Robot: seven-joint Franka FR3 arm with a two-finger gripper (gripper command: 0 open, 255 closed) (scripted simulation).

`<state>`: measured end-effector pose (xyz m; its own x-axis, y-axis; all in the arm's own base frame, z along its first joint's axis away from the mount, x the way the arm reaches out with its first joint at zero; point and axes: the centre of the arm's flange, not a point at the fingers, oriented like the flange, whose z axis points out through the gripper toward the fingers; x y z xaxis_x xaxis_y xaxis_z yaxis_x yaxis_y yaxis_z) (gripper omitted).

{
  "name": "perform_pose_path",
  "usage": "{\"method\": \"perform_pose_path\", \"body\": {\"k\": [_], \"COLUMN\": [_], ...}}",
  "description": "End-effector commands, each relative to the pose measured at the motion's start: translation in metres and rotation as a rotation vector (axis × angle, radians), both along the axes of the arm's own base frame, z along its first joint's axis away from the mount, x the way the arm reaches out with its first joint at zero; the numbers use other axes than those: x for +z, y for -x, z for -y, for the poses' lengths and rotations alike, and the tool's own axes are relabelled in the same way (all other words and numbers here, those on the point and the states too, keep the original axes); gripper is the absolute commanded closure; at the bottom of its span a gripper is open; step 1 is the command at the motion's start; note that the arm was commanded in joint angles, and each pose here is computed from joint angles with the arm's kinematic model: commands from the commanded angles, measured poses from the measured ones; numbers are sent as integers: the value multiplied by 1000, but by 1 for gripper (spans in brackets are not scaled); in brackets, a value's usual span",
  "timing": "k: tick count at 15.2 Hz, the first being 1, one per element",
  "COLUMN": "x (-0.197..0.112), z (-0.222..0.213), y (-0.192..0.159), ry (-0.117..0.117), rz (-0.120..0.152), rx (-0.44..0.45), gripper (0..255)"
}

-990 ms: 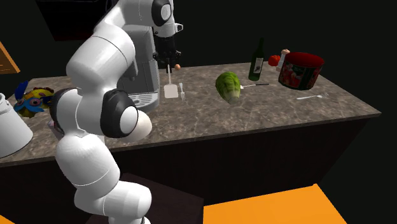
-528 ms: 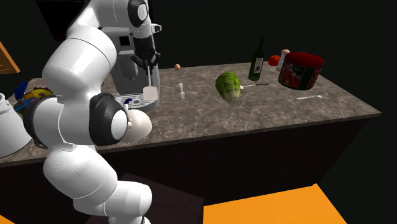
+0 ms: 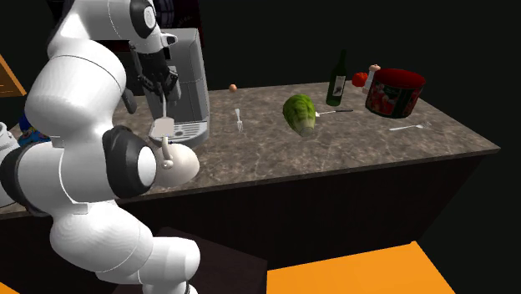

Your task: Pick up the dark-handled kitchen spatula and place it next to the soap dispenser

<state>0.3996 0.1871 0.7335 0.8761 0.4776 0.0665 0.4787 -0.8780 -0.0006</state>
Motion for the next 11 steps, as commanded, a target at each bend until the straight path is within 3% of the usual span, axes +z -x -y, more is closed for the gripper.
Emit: {"method": "perform_pose_path", "body": {"k": [1,11], "x": [0,0], "z": [-22,-131], "y": [13,84], "ry": [0,0], "rz": [0,0], "rx": [-2,-2], "gripper": [255,255]}}
